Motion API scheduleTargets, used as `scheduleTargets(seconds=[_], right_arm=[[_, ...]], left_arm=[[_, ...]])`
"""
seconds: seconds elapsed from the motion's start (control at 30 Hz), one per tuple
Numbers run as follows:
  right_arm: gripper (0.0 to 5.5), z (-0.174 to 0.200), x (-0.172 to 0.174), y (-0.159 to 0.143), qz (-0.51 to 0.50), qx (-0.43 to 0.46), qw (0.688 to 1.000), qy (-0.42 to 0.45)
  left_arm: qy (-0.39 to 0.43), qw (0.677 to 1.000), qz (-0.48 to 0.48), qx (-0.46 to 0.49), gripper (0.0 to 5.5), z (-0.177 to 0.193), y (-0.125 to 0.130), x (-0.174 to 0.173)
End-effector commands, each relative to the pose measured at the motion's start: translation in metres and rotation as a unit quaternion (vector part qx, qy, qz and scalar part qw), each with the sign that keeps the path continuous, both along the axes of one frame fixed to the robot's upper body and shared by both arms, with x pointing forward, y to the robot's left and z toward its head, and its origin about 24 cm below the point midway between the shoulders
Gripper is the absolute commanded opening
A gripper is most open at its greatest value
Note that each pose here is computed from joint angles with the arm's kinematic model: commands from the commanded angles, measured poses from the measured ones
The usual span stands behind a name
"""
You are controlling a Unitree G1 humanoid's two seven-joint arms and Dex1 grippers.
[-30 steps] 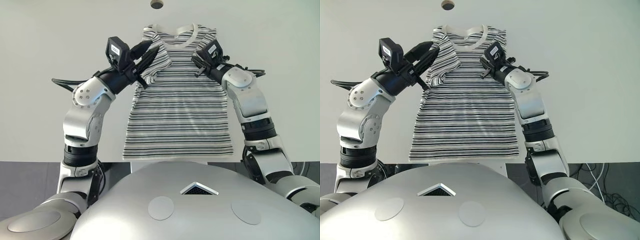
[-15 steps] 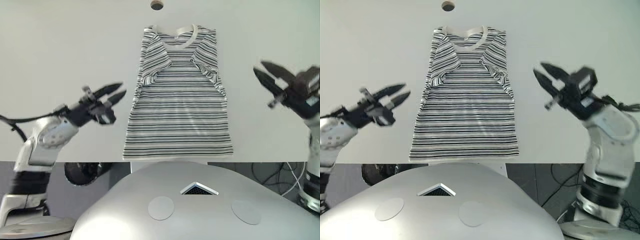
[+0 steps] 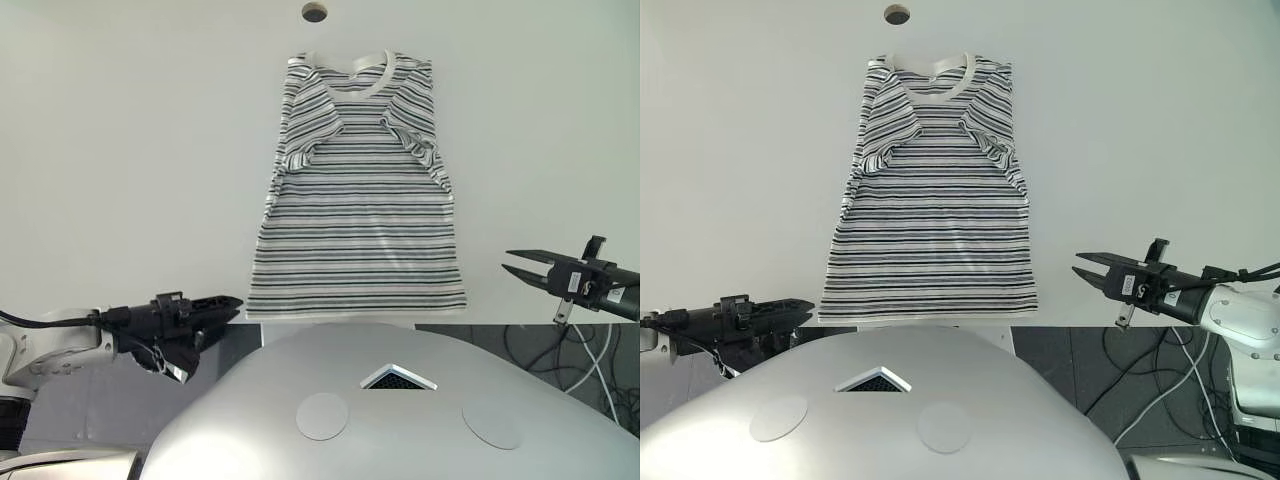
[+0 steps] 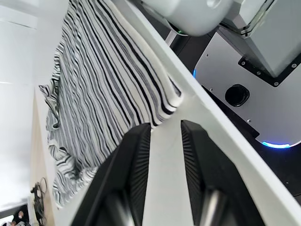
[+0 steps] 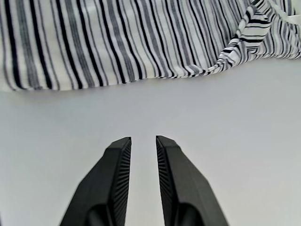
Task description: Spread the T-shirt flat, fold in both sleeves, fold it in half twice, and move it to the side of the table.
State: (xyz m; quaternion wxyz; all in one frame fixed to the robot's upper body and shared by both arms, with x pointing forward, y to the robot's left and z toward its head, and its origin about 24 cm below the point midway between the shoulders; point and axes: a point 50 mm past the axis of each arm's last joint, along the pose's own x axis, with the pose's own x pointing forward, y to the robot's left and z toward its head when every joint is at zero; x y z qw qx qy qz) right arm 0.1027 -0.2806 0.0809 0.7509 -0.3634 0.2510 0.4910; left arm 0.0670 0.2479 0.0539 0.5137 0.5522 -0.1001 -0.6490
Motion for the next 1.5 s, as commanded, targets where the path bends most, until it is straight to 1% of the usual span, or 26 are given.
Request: scheduleTargets(seconds=[0.03,0.2,0.3,0.53,0.6,0.63,0.73,0.8,0.9,0.97,1.07,1.17,1.5], right_arm=[[0.99,0.000,0.007,0.009,0.010,0.002,1.000,-0.016],[0.99,0.002,0.008,0.017,0.016,0.007,1.000,-0.023],[0.99,0.001,0.007,0.022,0.023,0.009,0.999,-0.021],[0.99,0.003,0.001,0.014,0.031,-0.021,0.999,-0.005],[0.99,0.004,0.002,0.011,0.027,-0.024,0.999,-0.005],[1.02,0.004,0.003,0.010,0.024,-0.025,0.999,-0.005],[1.03,0.000,0.006,0.009,0.015,-0.024,1.000,-0.006],[1.03,-0.003,0.008,0.008,0.011,-0.026,1.000,-0.005],[1.03,-0.005,0.009,0.008,0.009,-0.027,1.000,-0.005],[1.03,-0.006,0.010,0.009,0.009,-0.027,1.000,-0.006],[1.03,-0.007,0.011,0.008,0.009,-0.028,1.000,-0.007],[1.03,-0.007,0.011,0.009,0.008,-0.028,1.000,-0.009],[1.03,-0.008,0.013,0.015,0.016,-0.019,1.000,-0.019]], left_arm=[[-0.014,0.999,-0.042,0.014,1.19,0.000,-0.011,0.008],[-0.027,0.998,-0.060,-0.001,1.19,0.008,-0.025,0.017],[-0.020,0.997,-0.070,0.001,1.19,0.010,-0.028,0.018],[0.016,0.995,-0.080,0.051,1.19,0.012,-0.018,0.014],[0.012,0.996,-0.075,0.054,1.19,0.015,-0.015,0.016],[0.005,0.997,-0.068,0.045,1.27,0.018,-0.016,0.019],[-0.014,0.998,-0.055,0.011,1.75,0.027,-0.021,0.024],[-0.030,0.998,-0.046,-0.011,2.17,0.034,-0.023,0.029],[-0.033,0.998,-0.045,0.018,2.77,0.036,-0.013,0.032],[-0.018,0.997,-0.055,0.051,3.07,0.030,-0.006,0.028],[0.012,0.993,-0.069,0.092,3.07,0.020,0.002,0.020],[0.014,0.990,-0.082,0.110,3.07,0.014,0.006,0.017],[0.001,0.992,-0.100,0.079,3.07,-0.002,-0.010,0.018]])
